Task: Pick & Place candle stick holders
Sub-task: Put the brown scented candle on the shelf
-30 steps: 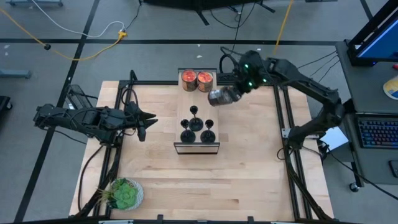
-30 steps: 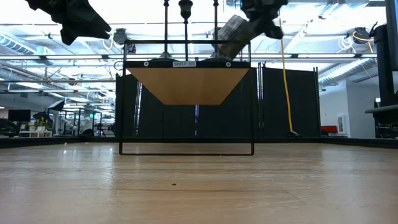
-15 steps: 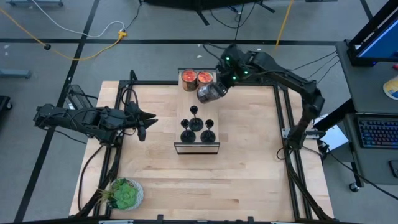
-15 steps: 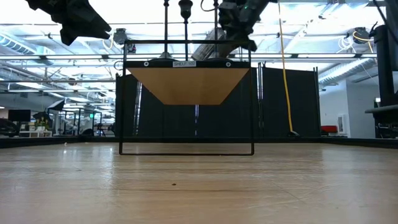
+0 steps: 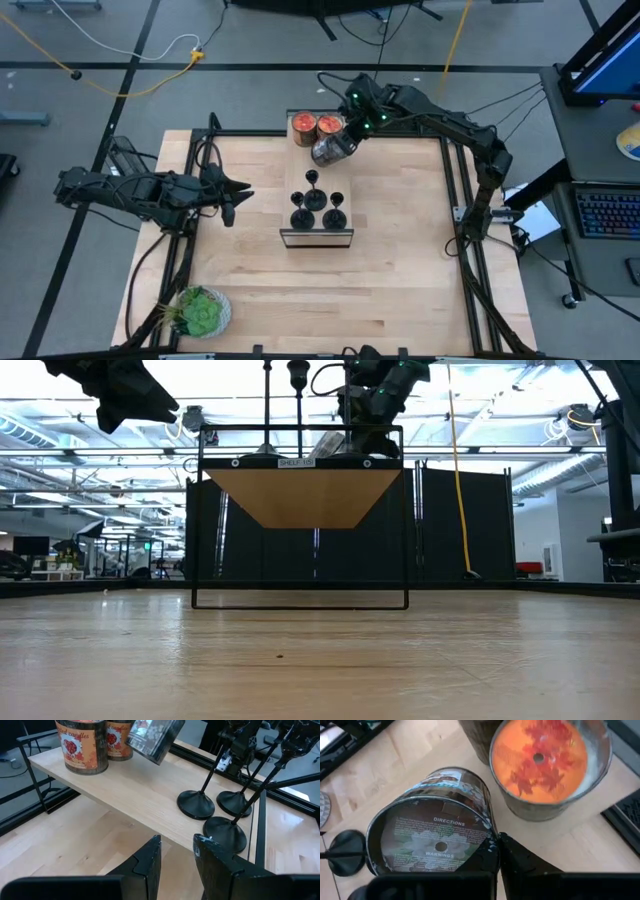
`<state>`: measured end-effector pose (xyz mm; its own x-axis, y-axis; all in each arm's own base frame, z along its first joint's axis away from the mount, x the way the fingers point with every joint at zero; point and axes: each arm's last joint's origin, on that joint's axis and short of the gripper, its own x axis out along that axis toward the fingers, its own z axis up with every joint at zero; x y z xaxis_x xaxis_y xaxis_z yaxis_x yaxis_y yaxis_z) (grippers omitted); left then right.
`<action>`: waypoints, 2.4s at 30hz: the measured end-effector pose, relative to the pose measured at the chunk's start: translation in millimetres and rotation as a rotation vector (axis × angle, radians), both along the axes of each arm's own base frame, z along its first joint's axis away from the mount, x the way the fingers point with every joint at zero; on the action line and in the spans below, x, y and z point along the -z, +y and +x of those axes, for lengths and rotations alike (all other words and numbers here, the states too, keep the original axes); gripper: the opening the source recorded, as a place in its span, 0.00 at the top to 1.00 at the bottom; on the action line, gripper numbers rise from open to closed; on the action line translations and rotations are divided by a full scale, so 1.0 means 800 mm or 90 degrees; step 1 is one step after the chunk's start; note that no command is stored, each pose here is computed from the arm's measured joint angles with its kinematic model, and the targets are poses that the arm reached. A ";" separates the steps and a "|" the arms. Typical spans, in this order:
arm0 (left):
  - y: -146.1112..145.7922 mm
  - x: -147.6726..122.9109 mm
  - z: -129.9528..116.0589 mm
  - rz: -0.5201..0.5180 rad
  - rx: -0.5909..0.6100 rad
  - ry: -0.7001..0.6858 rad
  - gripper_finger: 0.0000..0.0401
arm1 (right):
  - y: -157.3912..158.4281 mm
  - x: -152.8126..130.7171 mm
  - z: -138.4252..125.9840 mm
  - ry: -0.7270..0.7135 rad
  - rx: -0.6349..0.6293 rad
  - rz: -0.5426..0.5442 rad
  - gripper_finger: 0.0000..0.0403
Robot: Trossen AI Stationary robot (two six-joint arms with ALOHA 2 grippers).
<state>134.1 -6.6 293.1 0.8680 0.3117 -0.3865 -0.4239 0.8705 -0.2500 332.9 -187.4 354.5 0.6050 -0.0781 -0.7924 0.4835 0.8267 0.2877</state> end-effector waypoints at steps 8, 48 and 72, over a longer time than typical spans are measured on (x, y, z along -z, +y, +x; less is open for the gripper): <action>0.000 0.000 0.000 0.002 0.000 0.001 0.70 | 0.000 0.002 0.009 -0.018 -0.012 -0.011 1.00; 0.000 0.000 0.000 0.003 0.000 0.001 0.70 | 0.003 0.006 0.031 -0.087 -0.048 -0.068 0.94; 0.000 0.000 0.000 0.004 -0.003 0.001 0.70 | 0.074 0.026 -0.005 0.071 -0.110 -0.067 1.00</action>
<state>134.0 -6.4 293.0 0.8660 0.3186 -0.3854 -0.4288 0.8697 -0.2446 328.6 -128.6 333.4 0.5255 -0.0672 -0.8481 0.3564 0.9226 0.1477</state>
